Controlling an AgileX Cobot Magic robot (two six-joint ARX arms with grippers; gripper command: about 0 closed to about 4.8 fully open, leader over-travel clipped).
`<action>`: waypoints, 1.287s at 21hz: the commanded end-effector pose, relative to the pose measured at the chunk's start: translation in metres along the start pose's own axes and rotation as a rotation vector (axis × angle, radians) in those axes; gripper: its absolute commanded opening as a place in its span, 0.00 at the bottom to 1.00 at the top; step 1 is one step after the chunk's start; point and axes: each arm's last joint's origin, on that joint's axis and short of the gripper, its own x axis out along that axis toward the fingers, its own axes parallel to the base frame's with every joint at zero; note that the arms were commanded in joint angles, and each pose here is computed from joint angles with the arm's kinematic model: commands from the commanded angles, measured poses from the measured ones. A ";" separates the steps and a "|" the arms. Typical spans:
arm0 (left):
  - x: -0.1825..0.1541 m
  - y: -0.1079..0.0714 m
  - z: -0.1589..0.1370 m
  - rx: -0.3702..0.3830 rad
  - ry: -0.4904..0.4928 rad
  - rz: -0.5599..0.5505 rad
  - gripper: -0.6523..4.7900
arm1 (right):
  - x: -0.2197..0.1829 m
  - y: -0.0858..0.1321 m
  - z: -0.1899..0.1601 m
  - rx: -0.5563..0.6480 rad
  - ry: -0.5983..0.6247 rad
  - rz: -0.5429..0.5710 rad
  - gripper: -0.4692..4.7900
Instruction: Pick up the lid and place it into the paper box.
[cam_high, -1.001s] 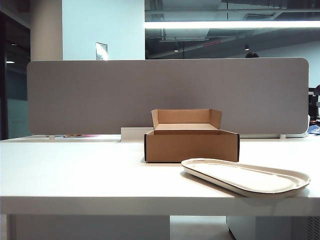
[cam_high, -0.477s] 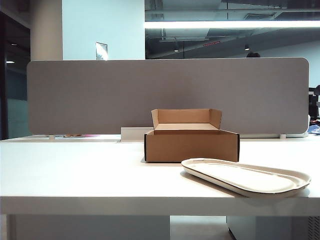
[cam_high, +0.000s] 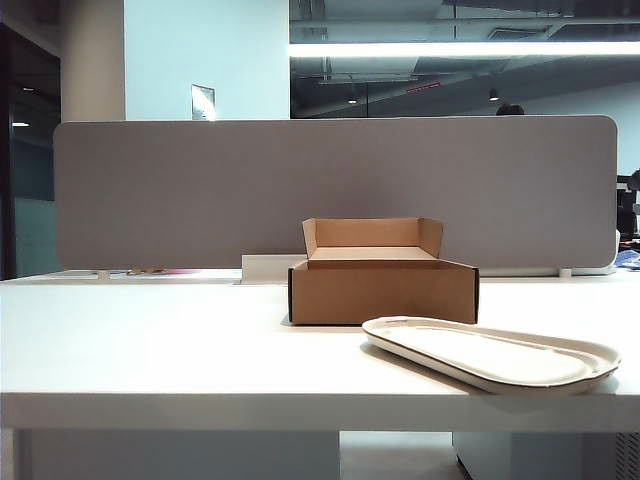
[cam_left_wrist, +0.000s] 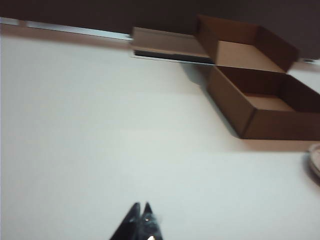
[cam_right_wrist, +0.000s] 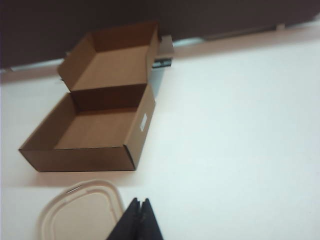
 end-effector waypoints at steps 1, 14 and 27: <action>0.000 -0.004 0.001 0.003 0.009 -0.117 0.11 | 0.017 0.002 0.022 0.008 0.056 -0.006 0.09; -0.002 -0.009 0.000 -0.002 0.038 -0.311 0.11 | 0.093 -0.006 0.001 0.122 0.488 0.146 0.46; -0.002 -0.009 0.000 -0.003 0.040 -0.311 0.11 | 0.125 -0.013 -0.043 0.320 0.790 0.255 0.63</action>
